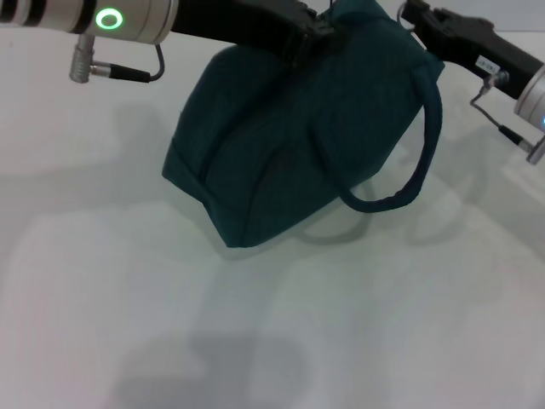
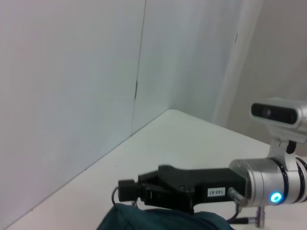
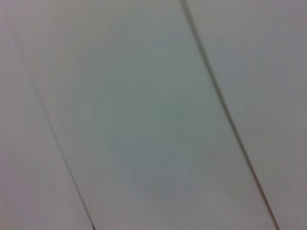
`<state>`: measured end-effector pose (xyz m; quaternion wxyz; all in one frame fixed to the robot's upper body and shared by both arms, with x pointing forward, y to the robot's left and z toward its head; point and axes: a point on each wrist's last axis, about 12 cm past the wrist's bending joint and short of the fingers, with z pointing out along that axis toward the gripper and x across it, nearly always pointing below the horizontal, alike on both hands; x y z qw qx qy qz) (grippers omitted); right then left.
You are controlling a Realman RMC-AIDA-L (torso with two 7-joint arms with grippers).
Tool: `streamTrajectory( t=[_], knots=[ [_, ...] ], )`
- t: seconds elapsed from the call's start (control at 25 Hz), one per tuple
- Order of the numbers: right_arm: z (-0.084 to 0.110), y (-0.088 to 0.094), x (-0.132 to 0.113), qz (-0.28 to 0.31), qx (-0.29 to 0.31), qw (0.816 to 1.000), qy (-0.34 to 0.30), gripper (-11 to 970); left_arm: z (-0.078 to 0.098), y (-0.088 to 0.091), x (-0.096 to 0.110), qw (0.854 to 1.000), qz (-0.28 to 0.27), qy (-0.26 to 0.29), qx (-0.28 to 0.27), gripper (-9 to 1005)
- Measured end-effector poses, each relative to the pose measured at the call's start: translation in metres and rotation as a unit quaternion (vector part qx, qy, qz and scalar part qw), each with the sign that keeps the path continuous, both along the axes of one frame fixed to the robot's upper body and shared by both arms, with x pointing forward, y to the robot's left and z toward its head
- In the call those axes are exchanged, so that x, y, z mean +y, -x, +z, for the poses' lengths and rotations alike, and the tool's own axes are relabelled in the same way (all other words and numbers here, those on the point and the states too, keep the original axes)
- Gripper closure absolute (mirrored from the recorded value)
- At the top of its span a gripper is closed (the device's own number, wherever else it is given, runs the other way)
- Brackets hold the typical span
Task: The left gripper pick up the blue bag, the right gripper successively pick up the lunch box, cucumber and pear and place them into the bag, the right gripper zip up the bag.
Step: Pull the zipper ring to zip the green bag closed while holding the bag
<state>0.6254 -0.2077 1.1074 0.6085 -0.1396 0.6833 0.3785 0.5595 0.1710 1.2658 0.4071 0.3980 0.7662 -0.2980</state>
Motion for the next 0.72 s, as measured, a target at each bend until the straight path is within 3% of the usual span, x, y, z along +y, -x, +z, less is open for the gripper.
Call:
streamTrajectory(
  t=[0.12, 0.72],
  knots=[
    [-0.005, 0.001, -0.003, -0.005, 0.034, 0.999, -0.022, 951, 0.0, 0.0, 0.0, 1.0, -0.001, 0.0, -0.005, 952],
    [-0.01, 0.004, -0.013, -0.025, 0.045, 0.998, -0.038, 951, -0.007, -0.004, 0.006, 1.0, 0.016, 0.006, -0.008, 953]
  ],
)
